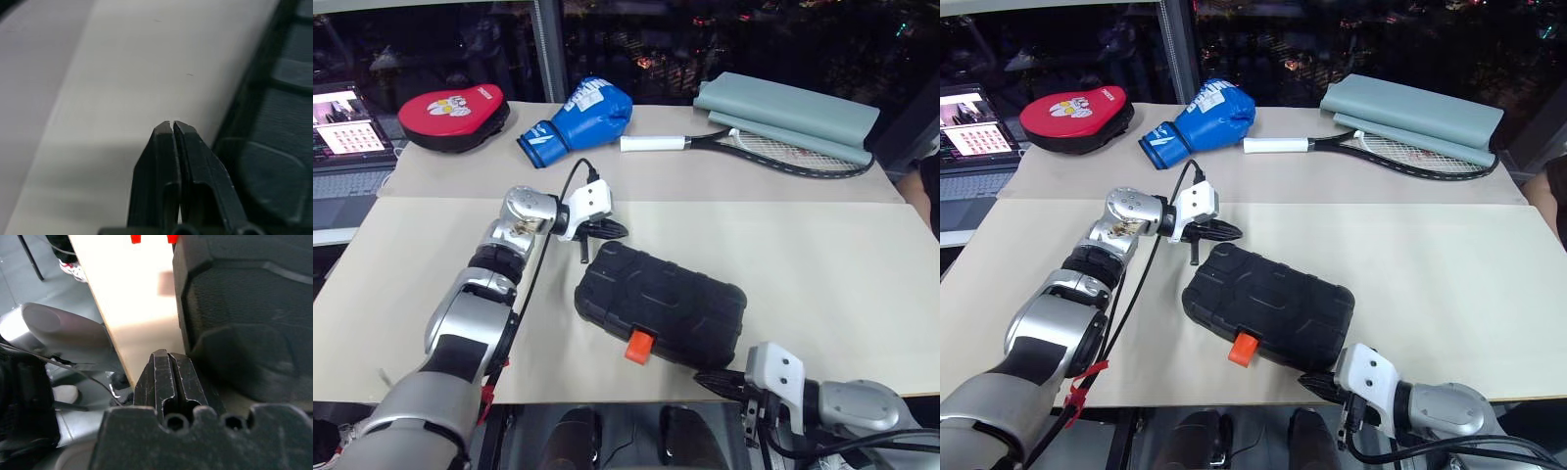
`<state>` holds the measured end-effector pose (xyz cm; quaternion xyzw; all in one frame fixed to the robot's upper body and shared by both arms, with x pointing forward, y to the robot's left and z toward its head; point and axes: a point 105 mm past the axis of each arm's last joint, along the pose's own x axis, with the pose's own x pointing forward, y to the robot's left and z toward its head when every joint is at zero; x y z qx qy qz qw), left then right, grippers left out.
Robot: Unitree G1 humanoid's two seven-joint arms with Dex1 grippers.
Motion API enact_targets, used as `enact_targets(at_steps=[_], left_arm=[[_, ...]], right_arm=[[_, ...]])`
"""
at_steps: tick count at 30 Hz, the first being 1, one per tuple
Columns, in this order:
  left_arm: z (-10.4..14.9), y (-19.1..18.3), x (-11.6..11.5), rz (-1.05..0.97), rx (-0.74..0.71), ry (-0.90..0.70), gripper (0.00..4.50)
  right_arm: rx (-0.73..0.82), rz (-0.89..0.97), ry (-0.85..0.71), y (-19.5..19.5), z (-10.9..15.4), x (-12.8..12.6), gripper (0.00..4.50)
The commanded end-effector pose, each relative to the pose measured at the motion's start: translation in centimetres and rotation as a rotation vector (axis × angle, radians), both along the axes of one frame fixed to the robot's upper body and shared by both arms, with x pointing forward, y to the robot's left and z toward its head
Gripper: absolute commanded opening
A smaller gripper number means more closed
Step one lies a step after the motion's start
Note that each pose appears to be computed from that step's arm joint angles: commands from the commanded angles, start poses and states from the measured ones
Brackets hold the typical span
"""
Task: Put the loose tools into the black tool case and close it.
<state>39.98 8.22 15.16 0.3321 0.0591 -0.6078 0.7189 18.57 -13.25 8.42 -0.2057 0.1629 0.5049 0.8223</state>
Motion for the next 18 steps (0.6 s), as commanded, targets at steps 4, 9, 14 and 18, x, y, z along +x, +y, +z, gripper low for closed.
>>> enact_targets(at_steps=[4, 9, 14, 18], left_arm=[[-3.3, 2.7, -3.6, -0.224, 0.268, 0.16, 0.06], [-3.2, 3.7, -5.2, -0.237, 0.257, 0.257, 0.06], [-2.3, 3.6, -6.0, -0.241, 0.22, 0.27, 0.06], [-0.8, 3.2, -4.8, -0.214, 0.189, 0.215, 0.06]], right_arm=[[-0.056, -0.184, -0.166, -3.7, 2.3, 4.7, 0.0], [-0.08, -0.236, -0.198, -5.7, 3.0, 6.2, 0.0], [-0.091, -0.26, -0.202, -6.5, 3.0, 6.3, 0.0], [-0.077, -0.254, -0.169, -6.9, 3.4, 5.1, 0.0]])
